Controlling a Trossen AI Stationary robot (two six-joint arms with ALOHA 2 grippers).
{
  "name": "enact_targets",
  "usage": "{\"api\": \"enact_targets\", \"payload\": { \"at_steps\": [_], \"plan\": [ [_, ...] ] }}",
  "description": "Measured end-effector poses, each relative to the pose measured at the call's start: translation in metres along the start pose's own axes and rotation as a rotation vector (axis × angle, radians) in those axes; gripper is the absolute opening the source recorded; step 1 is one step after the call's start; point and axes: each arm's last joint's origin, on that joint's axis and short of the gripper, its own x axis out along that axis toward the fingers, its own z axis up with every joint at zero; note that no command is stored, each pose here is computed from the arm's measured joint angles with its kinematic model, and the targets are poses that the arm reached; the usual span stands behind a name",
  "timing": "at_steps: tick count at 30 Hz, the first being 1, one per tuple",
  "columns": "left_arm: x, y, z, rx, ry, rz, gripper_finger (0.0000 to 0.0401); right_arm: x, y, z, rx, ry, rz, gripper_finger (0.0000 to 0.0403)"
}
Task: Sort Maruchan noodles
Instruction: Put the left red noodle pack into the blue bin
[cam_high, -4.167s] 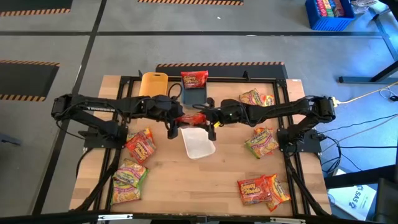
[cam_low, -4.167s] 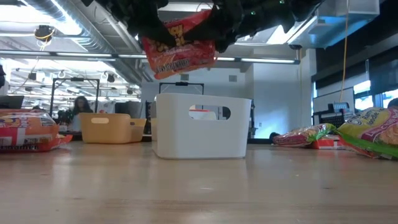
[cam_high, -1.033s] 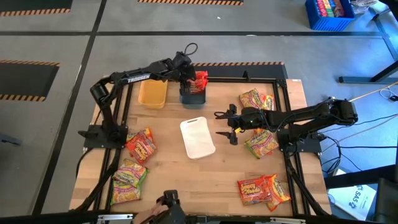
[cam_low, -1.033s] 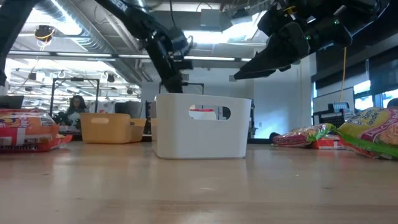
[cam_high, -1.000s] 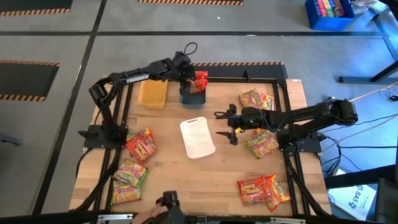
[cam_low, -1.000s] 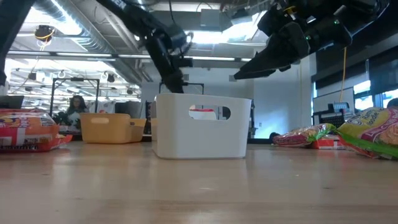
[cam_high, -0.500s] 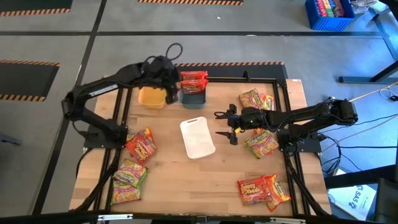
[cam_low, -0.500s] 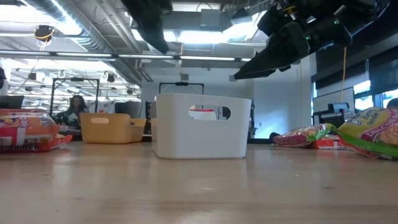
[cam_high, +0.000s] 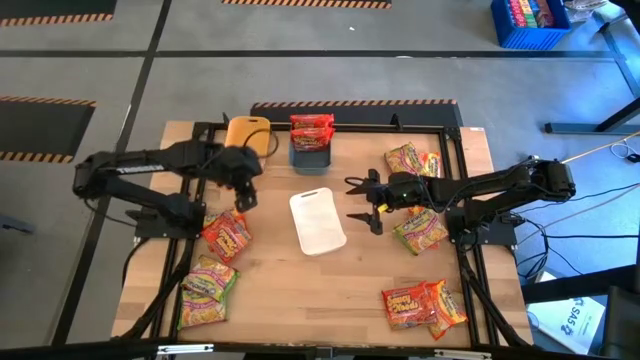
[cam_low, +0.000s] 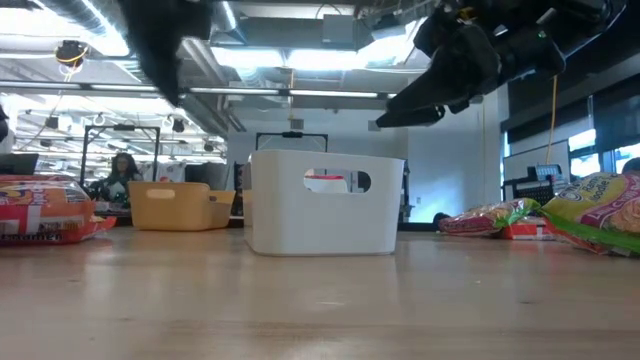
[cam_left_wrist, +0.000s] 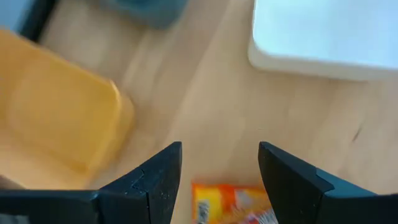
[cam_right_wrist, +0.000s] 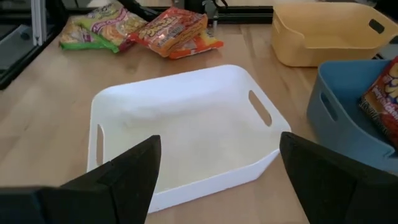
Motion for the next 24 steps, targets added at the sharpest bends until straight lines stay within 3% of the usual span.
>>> {"api": "enact_targets", "payload": {
  "at_steps": [7,16,24],
  "plan": [
    [0.017,0.004,-0.039,-0.143,0.224,0.027,0.0206,0.000,0.003,0.004,0.060,-0.010,0.010,0.0312],
    [0.040,0.017,-0.057,-0.204,0.343,0.084,0.0207,0.001,0.011,0.004,0.048,-0.009,0.031,0.0312],
    [0.053,0.032,-0.065,-0.356,0.456,-0.095,0.0227,0.001,0.010,0.003,0.020,-0.008,0.035,0.0312]
  ]
}}
